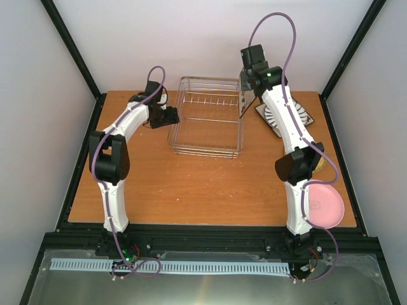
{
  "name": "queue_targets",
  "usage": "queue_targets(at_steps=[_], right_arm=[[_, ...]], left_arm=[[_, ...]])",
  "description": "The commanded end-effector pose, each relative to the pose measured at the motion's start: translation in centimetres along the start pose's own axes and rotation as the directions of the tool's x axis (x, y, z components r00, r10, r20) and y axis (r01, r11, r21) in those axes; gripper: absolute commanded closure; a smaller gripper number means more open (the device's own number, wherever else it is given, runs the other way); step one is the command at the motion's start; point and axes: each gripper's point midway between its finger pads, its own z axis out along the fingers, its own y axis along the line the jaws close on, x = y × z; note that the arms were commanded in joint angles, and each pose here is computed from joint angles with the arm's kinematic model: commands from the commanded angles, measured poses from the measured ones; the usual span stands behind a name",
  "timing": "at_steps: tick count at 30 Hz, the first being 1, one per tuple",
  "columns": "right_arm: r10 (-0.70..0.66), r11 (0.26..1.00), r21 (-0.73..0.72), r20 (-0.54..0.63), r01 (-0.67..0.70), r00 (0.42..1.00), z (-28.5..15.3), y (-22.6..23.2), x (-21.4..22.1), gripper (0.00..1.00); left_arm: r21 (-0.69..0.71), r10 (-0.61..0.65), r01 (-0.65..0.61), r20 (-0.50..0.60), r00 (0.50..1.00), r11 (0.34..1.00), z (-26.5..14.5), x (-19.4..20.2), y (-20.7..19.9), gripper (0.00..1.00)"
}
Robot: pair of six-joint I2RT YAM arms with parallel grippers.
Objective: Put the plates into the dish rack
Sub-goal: Adjust the dish rack at the center of the board.
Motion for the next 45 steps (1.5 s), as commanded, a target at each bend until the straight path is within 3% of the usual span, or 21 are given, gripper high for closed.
queue_targets(at_steps=[1,5,11,17,34,36,45], right_arm=[[0.143,0.990,-0.029,0.240,-0.140,0.960,-4.3,-1.7,-6.6,0.97],[0.140,0.990,-0.029,0.229,-0.137,0.963,-3.8,-1.5,-6.3,0.97],[0.122,0.992,-0.011,0.216,-0.123,0.969,-2.9,-1.3,-5.9,0.97],[0.123,0.992,-0.023,0.190,-0.121,0.974,-1.9,-0.7,-5.2,0.97],[0.124,0.991,-0.062,0.181,-0.115,0.976,-3.7,0.2,-5.0,0.97],[0.125,0.991,-0.064,0.189,-0.115,0.974,-4.0,0.2,-5.2,0.97],[0.118,0.992,-0.067,0.184,-0.107,0.976,-4.4,0.2,-5.1,0.97]], left_arm=[[-0.095,-0.011,0.019,0.076,0.997,0.995,-1.8,-2.2,1.3,0.25],[-0.094,-0.017,0.024,0.077,0.997,0.995,-1.9,-2.3,1.2,0.38],[-0.094,-0.016,0.023,0.074,0.997,0.995,-2.1,-2.3,1.1,0.71],[-0.088,-0.015,0.019,0.049,0.999,0.996,-1.9,-1.5,1.1,0.90],[-0.099,0.056,-0.065,-0.091,0.994,0.993,-0.5,7.1,-0.9,0.94],[-0.110,0.049,-0.059,-0.099,0.994,0.992,-0.5,7.9,-0.6,0.99],[-0.131,0.042,-0.056,-0.113,0.993,0.990,-1.8,9.6,0.2,0.99]])
